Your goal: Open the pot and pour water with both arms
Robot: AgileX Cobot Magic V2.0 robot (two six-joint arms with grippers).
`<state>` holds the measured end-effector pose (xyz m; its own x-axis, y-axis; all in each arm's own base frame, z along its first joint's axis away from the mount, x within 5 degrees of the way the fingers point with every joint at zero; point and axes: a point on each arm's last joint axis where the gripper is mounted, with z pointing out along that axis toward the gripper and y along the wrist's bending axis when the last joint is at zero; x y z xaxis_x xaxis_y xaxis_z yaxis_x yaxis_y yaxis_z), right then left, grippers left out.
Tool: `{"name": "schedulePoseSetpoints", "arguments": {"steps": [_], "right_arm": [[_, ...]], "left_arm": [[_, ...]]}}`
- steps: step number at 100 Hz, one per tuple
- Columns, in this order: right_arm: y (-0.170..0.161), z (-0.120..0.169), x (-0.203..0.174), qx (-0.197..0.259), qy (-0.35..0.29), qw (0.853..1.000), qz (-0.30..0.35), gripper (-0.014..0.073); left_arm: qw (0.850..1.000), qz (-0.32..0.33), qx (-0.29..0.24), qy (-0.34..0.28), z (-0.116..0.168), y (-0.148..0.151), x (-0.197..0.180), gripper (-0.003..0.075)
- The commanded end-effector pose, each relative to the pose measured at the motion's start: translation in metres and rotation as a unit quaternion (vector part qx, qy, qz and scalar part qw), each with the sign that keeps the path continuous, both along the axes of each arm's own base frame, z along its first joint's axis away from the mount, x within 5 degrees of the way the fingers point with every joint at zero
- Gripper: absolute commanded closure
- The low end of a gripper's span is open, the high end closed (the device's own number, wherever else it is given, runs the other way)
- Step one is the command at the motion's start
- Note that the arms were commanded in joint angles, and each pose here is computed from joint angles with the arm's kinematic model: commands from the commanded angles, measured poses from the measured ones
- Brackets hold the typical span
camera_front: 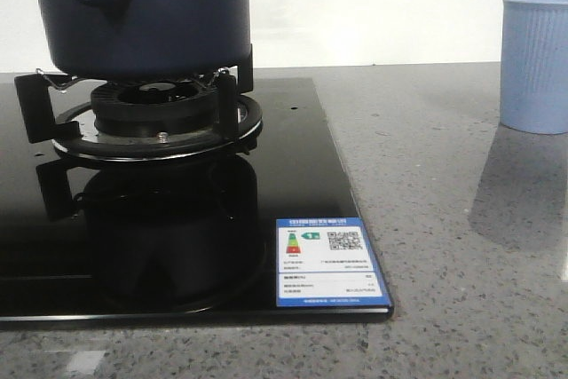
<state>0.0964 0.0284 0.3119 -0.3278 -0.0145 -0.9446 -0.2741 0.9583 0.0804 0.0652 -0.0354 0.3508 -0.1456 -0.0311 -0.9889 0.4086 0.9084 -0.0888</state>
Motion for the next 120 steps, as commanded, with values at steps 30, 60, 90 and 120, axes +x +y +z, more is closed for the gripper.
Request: {"name": "schedulePoseSetpoints", "arguments": {"steps": [30, 60, 90, 120], "right_arm": [[-0.001, 0.017, 0.004, 0.0, -0.046, 0.999, -0.006, 0.0006], [-0.001, 0.017, 0.004, 0.0, -0.046, 0.999, -0.006, 0.0003], [-0.001, 0.017, 0.004, 0.0, -0.046, 0.999, -0.006, 0.0003], [0.002, 0.017, 0.003, 0.001, -0.046, 0.999, 0.005, 0.0003]], "left_arm": [[0.999, -0.005, -0.05, -0.011, 0.019, -0.006, 0.026, 0.0119], [0.999, -0.027, -0.04, 0.01, 0.023, -0.018, 0.072, 0.0198], [0.995, -0.074, -0.047, 0.045, 0.037, -0.038, 0.131, 0.0196], [0.99, -0.115, -0.026, 0.078, 0.037, -0.054, 0.18, 0.0193]]}}
